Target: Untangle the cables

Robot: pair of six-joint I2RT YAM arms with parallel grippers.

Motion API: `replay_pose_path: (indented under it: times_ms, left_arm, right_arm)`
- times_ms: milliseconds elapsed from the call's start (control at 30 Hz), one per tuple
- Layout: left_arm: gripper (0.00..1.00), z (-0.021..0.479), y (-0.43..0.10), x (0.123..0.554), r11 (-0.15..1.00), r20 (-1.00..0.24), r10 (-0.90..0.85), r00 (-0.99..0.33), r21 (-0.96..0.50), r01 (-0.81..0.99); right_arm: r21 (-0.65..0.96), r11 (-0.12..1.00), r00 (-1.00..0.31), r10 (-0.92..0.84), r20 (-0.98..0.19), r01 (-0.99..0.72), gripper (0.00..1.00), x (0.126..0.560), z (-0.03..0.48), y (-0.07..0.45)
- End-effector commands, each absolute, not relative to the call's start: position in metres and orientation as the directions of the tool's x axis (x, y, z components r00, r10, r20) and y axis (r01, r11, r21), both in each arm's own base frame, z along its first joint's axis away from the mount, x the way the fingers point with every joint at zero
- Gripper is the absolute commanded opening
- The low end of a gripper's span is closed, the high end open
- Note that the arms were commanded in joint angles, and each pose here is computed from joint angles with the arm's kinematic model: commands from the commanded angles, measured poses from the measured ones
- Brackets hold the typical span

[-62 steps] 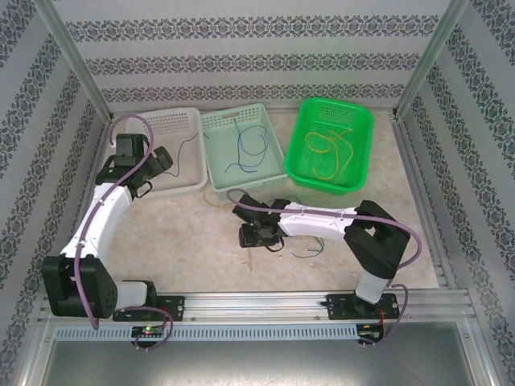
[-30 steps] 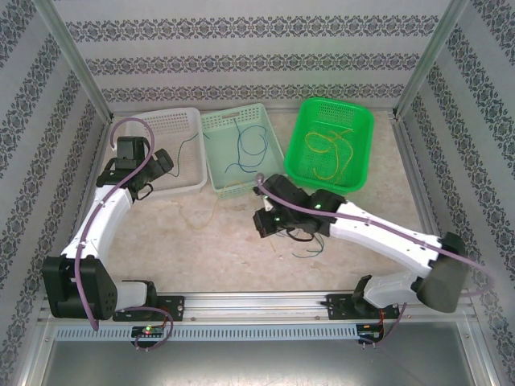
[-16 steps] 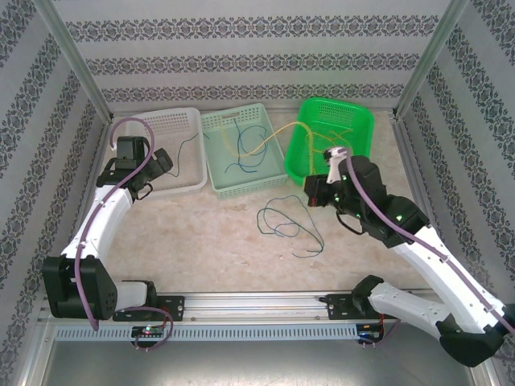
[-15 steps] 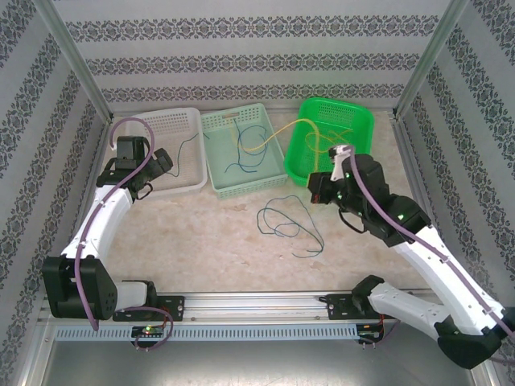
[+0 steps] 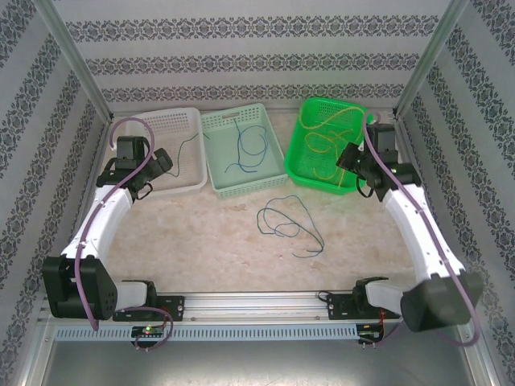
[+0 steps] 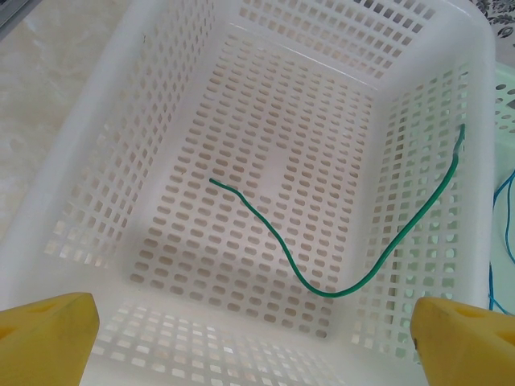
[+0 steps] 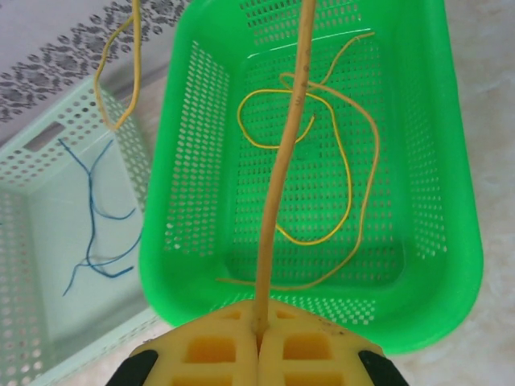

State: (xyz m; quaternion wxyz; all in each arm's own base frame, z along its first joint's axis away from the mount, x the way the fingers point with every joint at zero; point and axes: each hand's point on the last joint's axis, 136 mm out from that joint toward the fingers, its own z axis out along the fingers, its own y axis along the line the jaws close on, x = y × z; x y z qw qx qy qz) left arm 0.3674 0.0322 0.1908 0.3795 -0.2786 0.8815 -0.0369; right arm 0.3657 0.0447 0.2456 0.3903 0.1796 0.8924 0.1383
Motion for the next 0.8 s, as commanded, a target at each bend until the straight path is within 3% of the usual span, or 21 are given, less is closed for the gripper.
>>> replay_pose_path:
  times_ms: [0, 467, 767]
  left_arm:
    - [1.0, 0.197, 0.041, 0.366, 0.831, -0.67, -0.527, -0.523, -0.278, -0.481]
    - [1.0, 0.193, 0.043, 0.365, 0.833, -0.667, -0.522, -0.531, -0.266, -0.485]
    - [1.0, 0.19, 0.043, 0.365, 0.831, -0.662, -0.527, -0.533, -0.268, -0.488]
  right_arm:
    - [0.395, 0.907, -0.59, 0.402, -0.701, 0.148, 0.0, 0.394, 0.263, 0.046]
    - [0.322, 0.904, -0.68, 0.424, -0.598, 0.282, 0.0, 0.436, 0.183, 0.02]
    - [0.388, 0.87, -0.594, 0.492, -0.636, 0.305, 0.0, 0.424, 0.191, 0.008]
